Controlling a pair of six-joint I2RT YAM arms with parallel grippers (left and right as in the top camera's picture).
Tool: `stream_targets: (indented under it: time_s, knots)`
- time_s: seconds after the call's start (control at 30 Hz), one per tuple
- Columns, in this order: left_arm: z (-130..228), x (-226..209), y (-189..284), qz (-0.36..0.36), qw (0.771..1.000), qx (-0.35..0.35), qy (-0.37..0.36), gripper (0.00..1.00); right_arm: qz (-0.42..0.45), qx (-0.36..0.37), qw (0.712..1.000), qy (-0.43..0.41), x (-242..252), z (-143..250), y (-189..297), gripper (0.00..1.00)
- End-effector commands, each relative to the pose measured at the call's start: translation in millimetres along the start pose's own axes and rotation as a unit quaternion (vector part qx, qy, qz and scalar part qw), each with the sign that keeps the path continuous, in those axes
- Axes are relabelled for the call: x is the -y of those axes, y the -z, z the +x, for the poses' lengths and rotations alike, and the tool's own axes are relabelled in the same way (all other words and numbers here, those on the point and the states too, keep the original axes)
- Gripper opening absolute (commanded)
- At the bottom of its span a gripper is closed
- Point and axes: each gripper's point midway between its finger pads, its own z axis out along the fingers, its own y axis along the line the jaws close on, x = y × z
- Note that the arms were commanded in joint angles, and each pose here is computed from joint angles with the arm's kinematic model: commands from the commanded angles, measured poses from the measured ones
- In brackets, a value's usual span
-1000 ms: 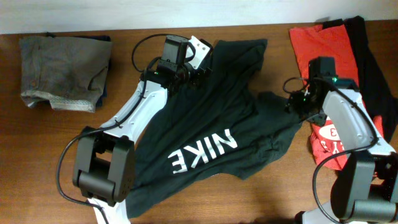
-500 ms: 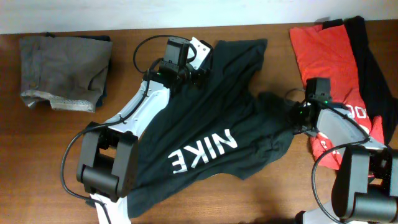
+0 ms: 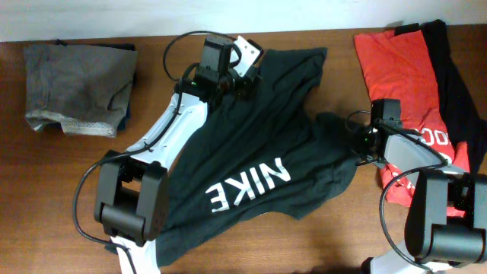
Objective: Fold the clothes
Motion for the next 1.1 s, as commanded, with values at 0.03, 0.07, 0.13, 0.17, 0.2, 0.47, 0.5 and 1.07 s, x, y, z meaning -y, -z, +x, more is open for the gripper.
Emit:
stream_targets:
  time_s: [0.03, 0.07, 0.13, 0.17, 0.2, 0.47, 0.5, 1.07]
  knots:
    - [-13.5, -5.2, 2.5, -0.006, 1.0, 0.014, -0.011, 0.84, -0.016, -0.022, 0.999, 0.031, -4.7, 7.8, -8.8, 0.04]
    - [-13.5, -5.2, 2.5, -0.007, 1.0, 0.014, -0.011, 0.84, -0.026, -0.017, 0.999, 0.039, -9.6, 3.4, -3.5, 0.04]
    - [-13.4, -5.2, 2.5, -0.007, 1.0, 0.013, -0.011, 0.84, -0.048, -0.005, 0.998, 0.052, -20.3, -6.9, 10.6, 0.04]
    - [-13.6, -5.2, 2.5, -0.006, 1.0, 0.014, -0.01, 0.84, -0.068, 0.003, 0.996, 0.064, -29.4, -13.5, 22.6, 0.04]
    - [-13.8, -5.3, 2.5, -0.007, 1.0, 0.014, -0.011, 0.84, -0.086, 0.008, 0.993, 0.075, -37.1, -18.0, 33.6, 0.04]
    - [-14.3, -18.6, 4.8, -0.018, 1.0, 0.02, -0.001, 0.84, -0.191, 0.067, 0.968, 0.148, -81.3, -27.9, 141.9, 0.04]
    - [-14.5, -24.1, 5.9, -0.022, 0.999, 0.023, 0.006, 0.83, -0.198, 0.078, 0.964, 0.16, -84.6, -26.5, 155.6, 0.04]
    - [-32.0, -33.8, 11.1, -0.006, 0.997, 0.069, 0.02, 0.84, -0.191, 0.128, 0.962, 0.145, -28.9, 49.3, 290.0, 0.04]
